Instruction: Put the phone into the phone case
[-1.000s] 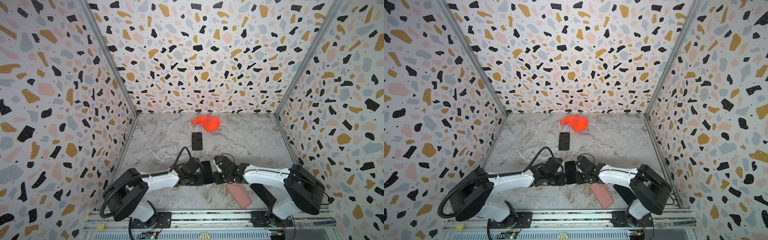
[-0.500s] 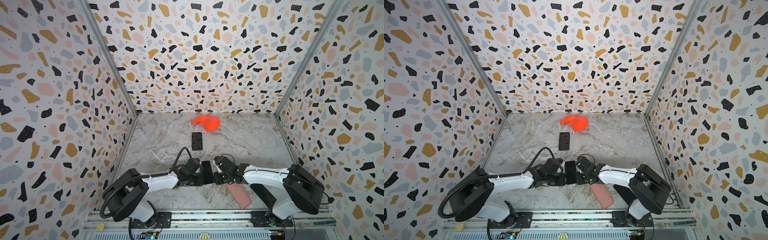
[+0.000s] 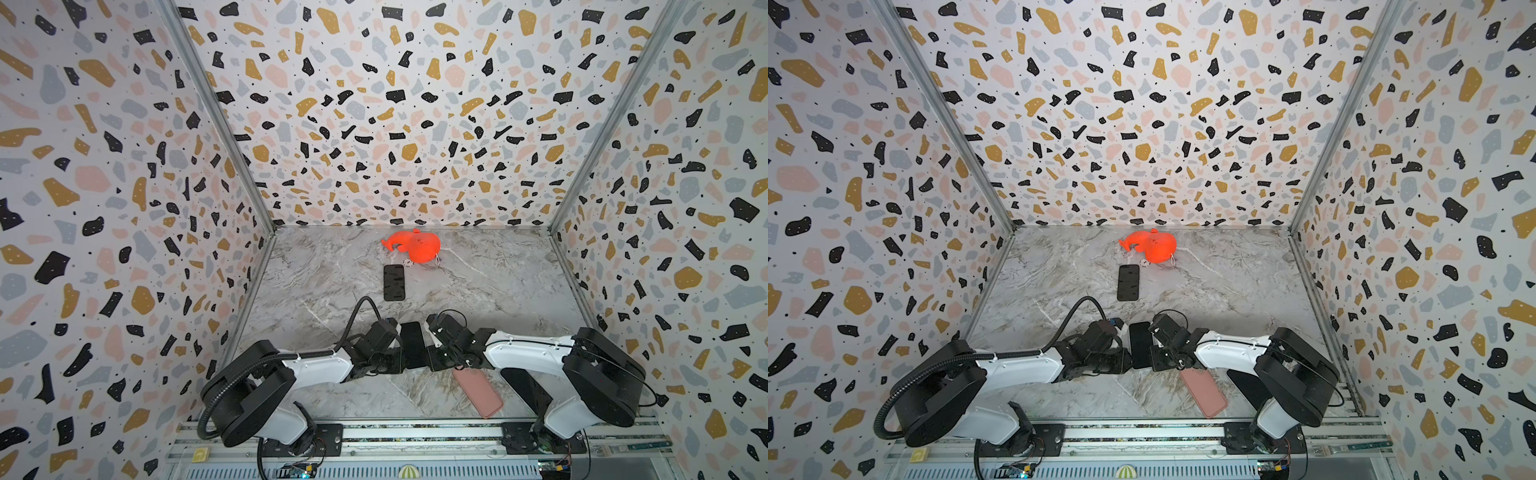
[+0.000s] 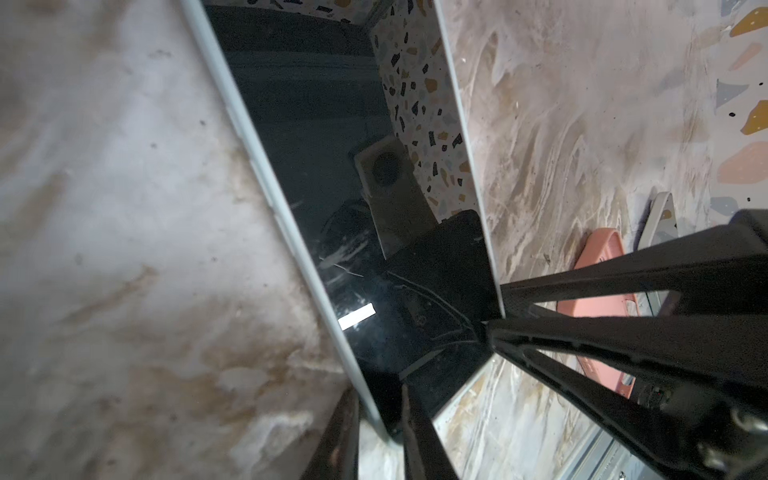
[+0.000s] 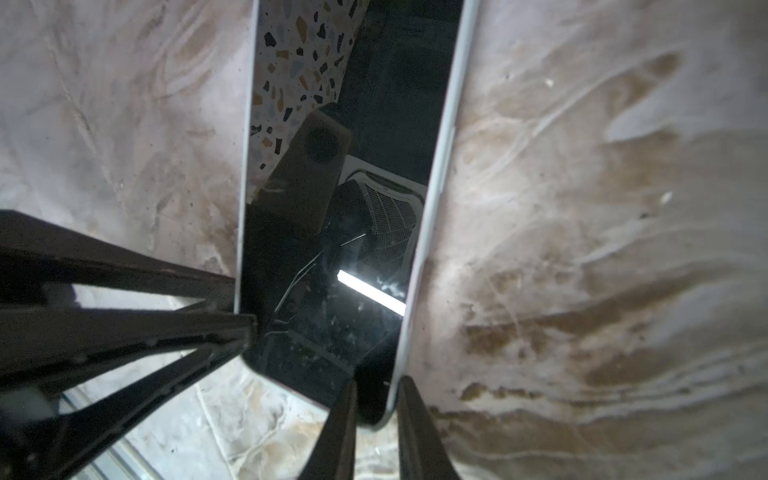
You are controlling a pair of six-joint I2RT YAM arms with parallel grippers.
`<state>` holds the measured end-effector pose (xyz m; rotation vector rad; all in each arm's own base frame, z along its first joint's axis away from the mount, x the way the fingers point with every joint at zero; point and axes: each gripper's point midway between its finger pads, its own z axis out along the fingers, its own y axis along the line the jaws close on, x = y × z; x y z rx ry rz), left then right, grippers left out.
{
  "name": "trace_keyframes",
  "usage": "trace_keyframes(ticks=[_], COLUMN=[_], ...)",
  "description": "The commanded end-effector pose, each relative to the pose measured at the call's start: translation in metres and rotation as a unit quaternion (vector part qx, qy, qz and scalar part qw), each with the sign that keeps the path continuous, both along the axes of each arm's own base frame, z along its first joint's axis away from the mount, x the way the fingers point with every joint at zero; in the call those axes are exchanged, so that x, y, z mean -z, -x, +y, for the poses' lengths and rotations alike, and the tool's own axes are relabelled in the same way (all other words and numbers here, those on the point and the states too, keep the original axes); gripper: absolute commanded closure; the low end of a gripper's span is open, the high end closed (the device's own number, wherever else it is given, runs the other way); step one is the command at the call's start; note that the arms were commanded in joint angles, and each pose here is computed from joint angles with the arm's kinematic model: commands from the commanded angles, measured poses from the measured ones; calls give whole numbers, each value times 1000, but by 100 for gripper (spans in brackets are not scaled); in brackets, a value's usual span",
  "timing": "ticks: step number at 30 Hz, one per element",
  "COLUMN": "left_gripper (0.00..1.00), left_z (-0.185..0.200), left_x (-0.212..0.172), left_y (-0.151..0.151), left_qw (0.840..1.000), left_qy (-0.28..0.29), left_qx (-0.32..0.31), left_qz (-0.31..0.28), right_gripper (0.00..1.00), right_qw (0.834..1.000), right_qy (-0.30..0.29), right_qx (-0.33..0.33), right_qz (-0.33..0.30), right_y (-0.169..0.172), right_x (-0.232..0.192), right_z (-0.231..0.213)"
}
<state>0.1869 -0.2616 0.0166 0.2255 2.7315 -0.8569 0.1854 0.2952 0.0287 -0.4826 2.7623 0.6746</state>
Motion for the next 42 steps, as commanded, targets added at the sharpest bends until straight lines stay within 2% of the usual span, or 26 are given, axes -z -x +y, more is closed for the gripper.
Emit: trace_keyframes(ticks=[1,12,19,22,26,30,37,42], left_gripper=[80,81,79,73,56,50,34,27], left_z=[53,52,50,51,48,52,50,33], left_x=[54,53,43,29,2,-18,-38,-54], left_y=[47,45,39,29,11,-5,-23,-32], left_qw=[988,989,990,990,991,990,990,990], left_qy=[-117,-115,-111,-119,-124,-127,-114,-93], left_qx=[-2,-4,-21,-29,-43,-61,-85,-106], left_qz=[96,93,83,62,26,-3,-19,-25], right_gripper=[82,96,95,87,66,50,39,32], right_qw=[1000,999,999,999,999,998,996,992], right_qy=[2,-20,-32,-19,-20,-12,20,43], right_qx=[-16,-26,-38,-26,-7,4,8,34], right_qz=[19,27,18,-7,-46,-63,-87,-116], right_y=[10,15,17,7,-7,-18,-31,-48], right_x=[8,5,-9,-21,-40,-47,-52,-58], right_z=[1,9,18,11,5,9,7,-16])
